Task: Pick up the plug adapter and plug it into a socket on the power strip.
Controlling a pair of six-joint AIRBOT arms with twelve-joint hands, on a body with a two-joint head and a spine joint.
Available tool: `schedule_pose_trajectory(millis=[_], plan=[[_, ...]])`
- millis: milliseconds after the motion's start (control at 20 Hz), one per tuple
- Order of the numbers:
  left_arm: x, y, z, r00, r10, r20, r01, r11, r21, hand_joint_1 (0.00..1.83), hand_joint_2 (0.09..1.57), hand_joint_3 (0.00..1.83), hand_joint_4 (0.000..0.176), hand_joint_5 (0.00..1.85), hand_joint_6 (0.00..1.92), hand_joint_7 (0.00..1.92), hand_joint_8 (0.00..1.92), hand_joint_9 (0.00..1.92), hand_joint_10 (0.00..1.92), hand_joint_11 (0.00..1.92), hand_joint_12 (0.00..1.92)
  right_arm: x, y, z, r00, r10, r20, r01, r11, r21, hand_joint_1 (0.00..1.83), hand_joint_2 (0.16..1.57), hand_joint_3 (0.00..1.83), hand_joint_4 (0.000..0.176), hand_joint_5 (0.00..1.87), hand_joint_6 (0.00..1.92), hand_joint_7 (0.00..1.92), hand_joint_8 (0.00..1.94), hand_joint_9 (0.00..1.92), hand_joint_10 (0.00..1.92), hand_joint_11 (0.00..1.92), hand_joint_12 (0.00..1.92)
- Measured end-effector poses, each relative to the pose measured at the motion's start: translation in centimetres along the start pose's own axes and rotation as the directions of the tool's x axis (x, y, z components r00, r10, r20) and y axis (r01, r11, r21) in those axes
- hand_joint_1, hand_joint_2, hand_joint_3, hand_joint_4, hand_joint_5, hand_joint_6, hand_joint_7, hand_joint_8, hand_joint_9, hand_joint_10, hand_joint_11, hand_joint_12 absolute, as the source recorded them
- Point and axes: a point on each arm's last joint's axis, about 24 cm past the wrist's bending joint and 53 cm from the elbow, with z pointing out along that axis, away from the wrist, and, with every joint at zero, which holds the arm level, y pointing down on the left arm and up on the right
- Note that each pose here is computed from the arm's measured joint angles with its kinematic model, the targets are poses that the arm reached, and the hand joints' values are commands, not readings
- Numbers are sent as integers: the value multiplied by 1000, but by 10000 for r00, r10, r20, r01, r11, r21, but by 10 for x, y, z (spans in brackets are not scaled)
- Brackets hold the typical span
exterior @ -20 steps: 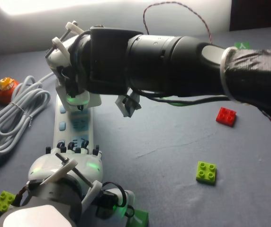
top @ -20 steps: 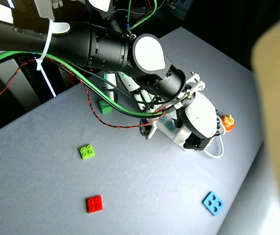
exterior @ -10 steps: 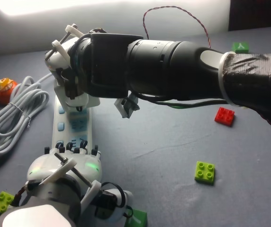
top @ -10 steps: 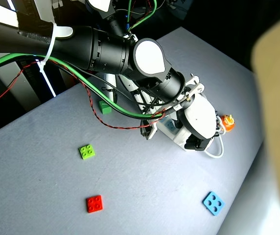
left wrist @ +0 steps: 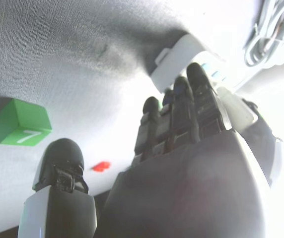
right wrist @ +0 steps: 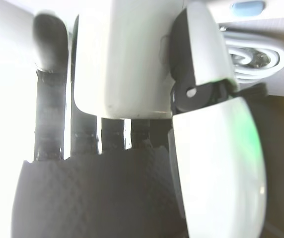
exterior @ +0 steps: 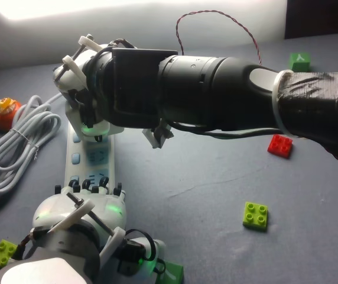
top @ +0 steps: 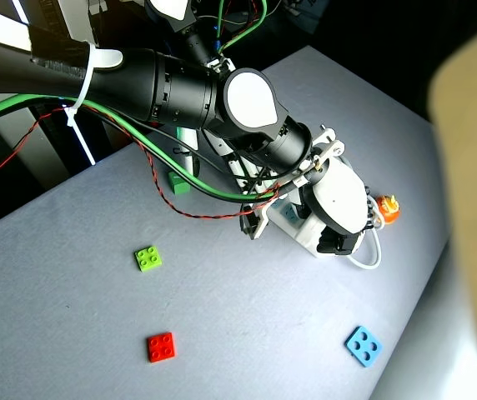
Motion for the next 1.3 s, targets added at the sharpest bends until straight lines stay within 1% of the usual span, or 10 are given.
schedule_pose_trajectory(millis=[300, 500, 700, 750, 800, 850, 900, 950, 1000, 1300], plan=[[0, 0, 0, 10000, 1, -11, -1, 10000, 11, 154, 1222, 0, 0, 108, 6, 127, 4, 123, 3, 0, 426, -3, -2, -1, 9999, 158, 35, -158, 9999, -70, 1231, 1156, 0, 0, 934, 883, 898, 1325, 798, 1159, 766, 1443], [1, 0, -1, 10000, 23, -16, -23, 10000, 20, 169, 1214, 0, 0, 101, 3, 117, 3, 105, 0, 0, 389, -4, -2, -1, 9998, 179, 36, -179, 9998, -72, 1218, 1172, 0, 0, 856, 1010, 910, 1292, 796, 1117, 734, 1453], [1, 0, -1, 10000, 23, -14, -23, 10000, 17, 129, 1226, 2, 0, 73, 1, 87, 2, 80, 0, 0, 342, -5, -3, -1, 9998, 200, 44, -200, 9997, -101, 1173, 1203, 0, 0, 760, 1260, 875, 1224, 790, 982, 663, 1457], [1, 0, -1, 10000, 20, -11, -20, 10000, 9, 160, 1220, 0, 0, 86, 4, 99, 4, 93, 3, 0, 375, -5, -5, -1, 9997, 255, 46, -255, 9996, -79, 1168, 1205, 0, 13, 763, 1276, 862, 1222, 771, 932, 624, 1464], [1, 0, -1, 10000, 20, -11, -20, 10000, 9, 160, 1220, 0, 0, 86, 4, 99, 4, 93, 3, 0, 375, -5, -5, -1, 9997, 255, 46, -255, 9996, -72, 1168, 1205, 0, 13, 763, 1276, 862, 1222, 771, 932, 624, 1464], [1, 0, -1, 10000, 22, -14, -22, 10000, 12, 150, 1220, 0, 0, 92, 5, 112, 7, 104, 6, 0, 387, -5, -5, -1, 9997, 255, 46, -255, 9996, -72, 1061, 1140, 0, 0, 626, 587, 691, 580, 618, 713, 445, 1464], [1, 0, -1, 10000, 22, -14, -22, 10000, 12, 150, 1220, 0, 0, 92, 5, 112, 7, 104, 6, 0, 387, -5, -5, -1, 9997, 255, 46, -255, 9996, -72, 1061, 1140, 0, 0, 626, 587, 691, 580, 618, 713, 445, 1464], [1, 0, -1, 10000, 21, -11, -21, 10000, 9, 147, 1218, 0, 0, 101, 4, 127, 5, 115, 5, 0, 412, -5, -5, -1, 9996, 268, 41, -268, 9996, -76, 985, 1091, 0, 0, 584, 19, 669, 16, 606, 203, 263, 1362], [1, 0, -1, 10000, 19, -30, -19, 10000, 12, 128, 1224, 1, 0, 76, 0, 99, 1, 88, 0, 0, 345, -3, -5, -1, 9986, 534, -48, -535, 9985, -125, 949, 1092, 0, 0, 575, 1, 627, 0, 598, 68, 219, 1290], [1, 0, -1, 10000, 22, -42, -22, 10000, 53, 139, 1223, 0, 0, 99, 4, 125, 4, 115, 5, 0, 418, 5, 6, -2, 9972, 716, -231, -726, 9963, -459, 838, 1072, 0, 0, 419, 0, 407, 0, 398, 0, 38, 1066]])
